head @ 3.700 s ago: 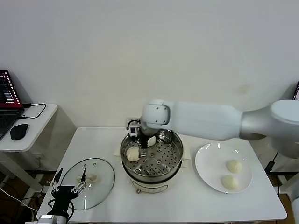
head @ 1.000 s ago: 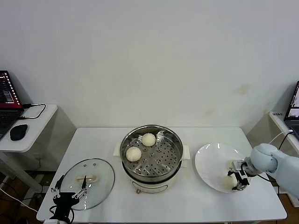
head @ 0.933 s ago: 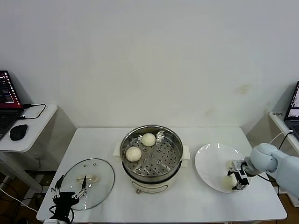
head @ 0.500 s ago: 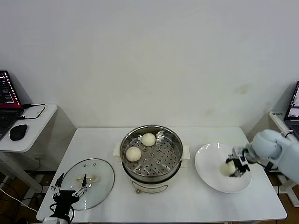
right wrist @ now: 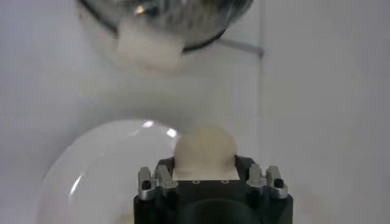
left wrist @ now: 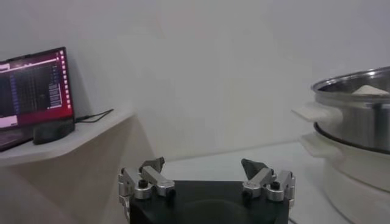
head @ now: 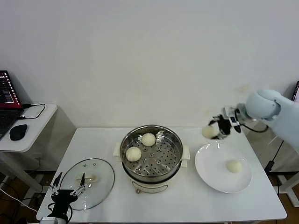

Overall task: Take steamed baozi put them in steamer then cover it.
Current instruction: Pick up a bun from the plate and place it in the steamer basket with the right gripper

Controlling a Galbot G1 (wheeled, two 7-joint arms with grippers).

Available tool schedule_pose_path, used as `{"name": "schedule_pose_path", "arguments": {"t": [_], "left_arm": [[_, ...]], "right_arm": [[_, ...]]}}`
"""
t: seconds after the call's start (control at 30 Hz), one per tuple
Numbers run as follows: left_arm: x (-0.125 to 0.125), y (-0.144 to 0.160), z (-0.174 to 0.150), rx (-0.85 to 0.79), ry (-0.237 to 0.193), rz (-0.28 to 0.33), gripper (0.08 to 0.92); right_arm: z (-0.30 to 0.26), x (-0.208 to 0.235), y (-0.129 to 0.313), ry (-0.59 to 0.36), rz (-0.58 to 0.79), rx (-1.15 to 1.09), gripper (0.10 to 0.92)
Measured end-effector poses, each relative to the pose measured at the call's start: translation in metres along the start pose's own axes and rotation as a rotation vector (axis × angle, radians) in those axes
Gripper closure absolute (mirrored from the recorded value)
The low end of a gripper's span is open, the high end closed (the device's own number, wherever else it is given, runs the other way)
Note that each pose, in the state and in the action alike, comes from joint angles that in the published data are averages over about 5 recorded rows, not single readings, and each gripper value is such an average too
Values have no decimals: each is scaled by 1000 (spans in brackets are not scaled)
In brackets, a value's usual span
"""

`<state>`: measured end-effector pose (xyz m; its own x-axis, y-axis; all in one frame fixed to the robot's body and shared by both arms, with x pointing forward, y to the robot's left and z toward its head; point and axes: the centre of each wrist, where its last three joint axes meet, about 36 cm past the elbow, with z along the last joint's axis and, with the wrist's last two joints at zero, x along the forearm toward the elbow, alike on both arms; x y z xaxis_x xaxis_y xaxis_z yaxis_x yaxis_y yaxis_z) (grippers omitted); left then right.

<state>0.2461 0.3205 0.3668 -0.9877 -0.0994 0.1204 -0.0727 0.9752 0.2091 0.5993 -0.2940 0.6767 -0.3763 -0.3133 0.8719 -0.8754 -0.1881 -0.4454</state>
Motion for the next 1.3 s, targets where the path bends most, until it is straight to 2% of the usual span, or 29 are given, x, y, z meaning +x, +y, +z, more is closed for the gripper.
{"name": "schedule_pose_path", "arguments": {"t": [0.27, 0.67, 0.93, 1.3], "left_arm": [[-1, 0, 0, 4, -5, -10, 177], [2, 3, 0, 2, -3, -27, 177], [2, 2, 1, 10, -5, -38, 177], [2, 3, 3, 10, -4, -44, 177]], "right_arm": [[-79, -27, -8, -107, -51, 209, 394], [-159, -84, -1, -181, -161, 518, 400], [-185, -109, 6, -203, -217, 715, 395], [-193, -125, 21, -221, -285, 886, 394]]}}
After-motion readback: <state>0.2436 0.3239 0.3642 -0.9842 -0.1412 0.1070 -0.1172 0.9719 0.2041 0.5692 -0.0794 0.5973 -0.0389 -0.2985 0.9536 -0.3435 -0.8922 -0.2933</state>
